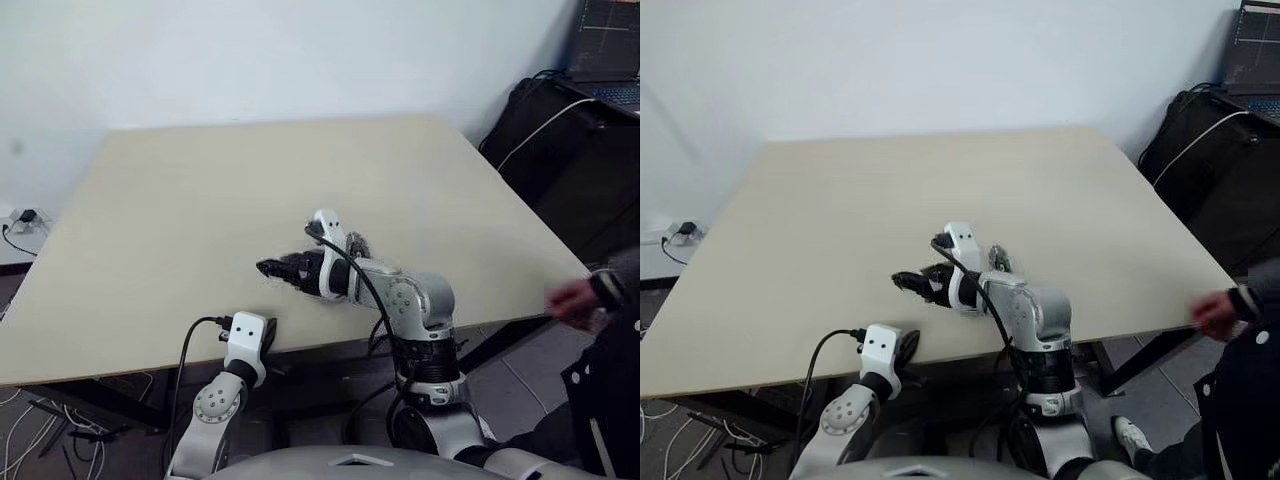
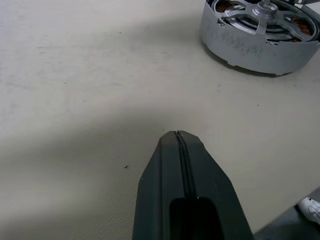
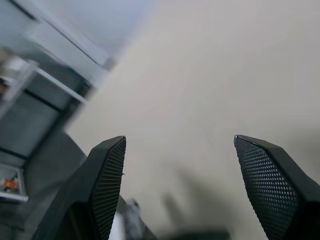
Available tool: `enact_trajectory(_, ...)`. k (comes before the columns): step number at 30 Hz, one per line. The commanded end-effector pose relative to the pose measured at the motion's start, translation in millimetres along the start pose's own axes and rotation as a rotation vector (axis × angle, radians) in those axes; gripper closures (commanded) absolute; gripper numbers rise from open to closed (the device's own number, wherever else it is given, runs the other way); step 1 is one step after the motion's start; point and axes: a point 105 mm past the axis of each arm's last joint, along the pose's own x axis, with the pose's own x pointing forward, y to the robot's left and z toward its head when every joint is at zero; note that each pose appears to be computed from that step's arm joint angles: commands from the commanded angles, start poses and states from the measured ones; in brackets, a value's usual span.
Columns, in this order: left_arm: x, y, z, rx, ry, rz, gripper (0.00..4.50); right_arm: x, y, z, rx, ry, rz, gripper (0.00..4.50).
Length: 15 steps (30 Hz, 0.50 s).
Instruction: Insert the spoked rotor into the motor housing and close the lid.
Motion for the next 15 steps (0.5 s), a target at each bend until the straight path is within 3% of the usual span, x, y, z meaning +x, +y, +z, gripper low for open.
enact_trajectory(1, 1, -2, 10, 0.008, -0.039, -0.015, 4.50, -8, 16, 13, -0.128, -0.124, 0.055, 0.82)
enact_trajectory(11, 1, -3, 8, 0.018, -0.030, -0.033, 4.50, -38, 25, 36, -0.599, -0.442, -0.064, 0.82)
enact_trajectory(15, 1, -4, 8, 0.019, -0.028, -0.037, 4.50, -47, 19, 31, -0.675, -0.468, -0.107, 0.82)
